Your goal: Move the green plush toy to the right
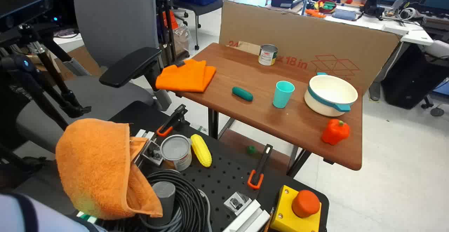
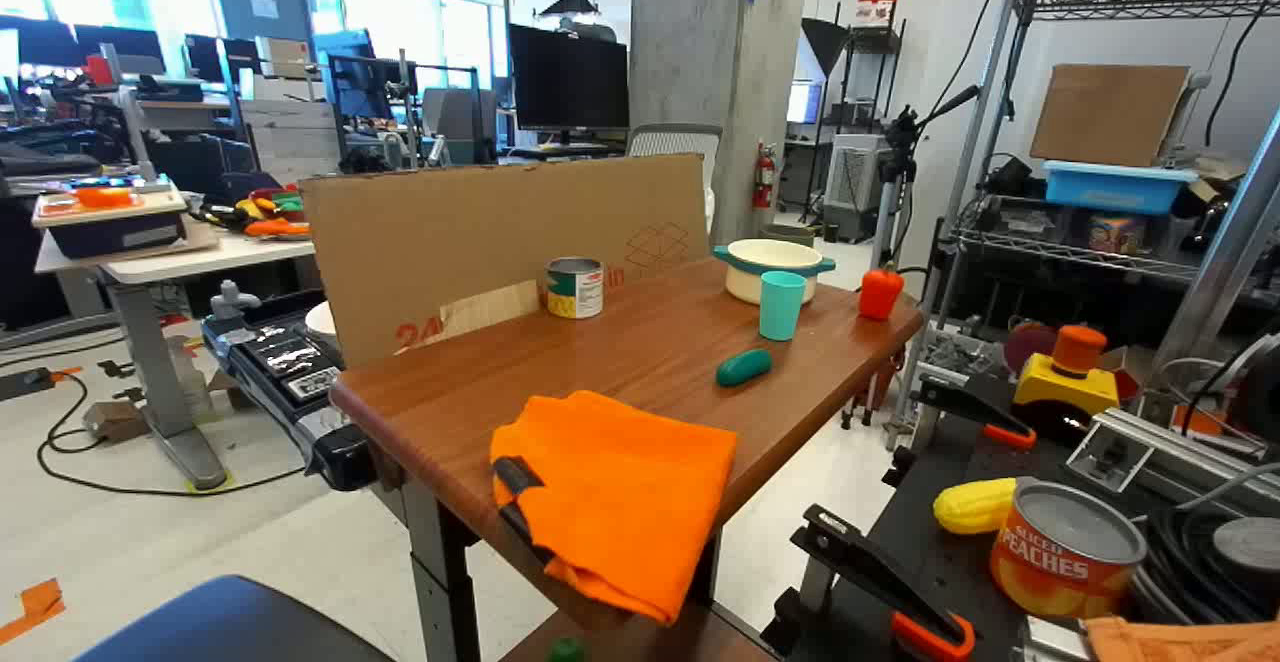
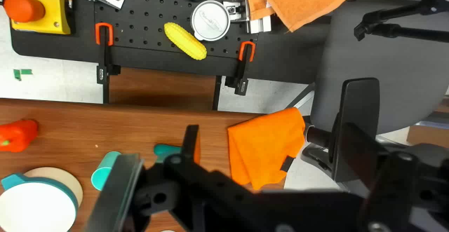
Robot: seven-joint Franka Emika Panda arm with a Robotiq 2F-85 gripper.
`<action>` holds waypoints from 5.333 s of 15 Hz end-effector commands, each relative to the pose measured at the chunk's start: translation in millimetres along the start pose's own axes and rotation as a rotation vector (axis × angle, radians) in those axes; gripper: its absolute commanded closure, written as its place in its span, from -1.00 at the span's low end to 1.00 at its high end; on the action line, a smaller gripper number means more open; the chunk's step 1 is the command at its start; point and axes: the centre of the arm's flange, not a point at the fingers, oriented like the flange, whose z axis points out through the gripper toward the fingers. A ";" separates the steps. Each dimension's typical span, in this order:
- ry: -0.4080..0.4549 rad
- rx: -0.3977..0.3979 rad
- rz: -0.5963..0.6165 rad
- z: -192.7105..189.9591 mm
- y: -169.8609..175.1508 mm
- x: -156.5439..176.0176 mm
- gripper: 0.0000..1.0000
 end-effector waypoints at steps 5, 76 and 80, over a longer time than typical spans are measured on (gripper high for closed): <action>0.001 0.000 0.000 -0.4 0.0 0.1 -1.00; 0.000 -0.060 0.737 168.5 120.9 334.0 0.95; -0.035 -0.165 0.747 178.1 166.6 343.0 0.95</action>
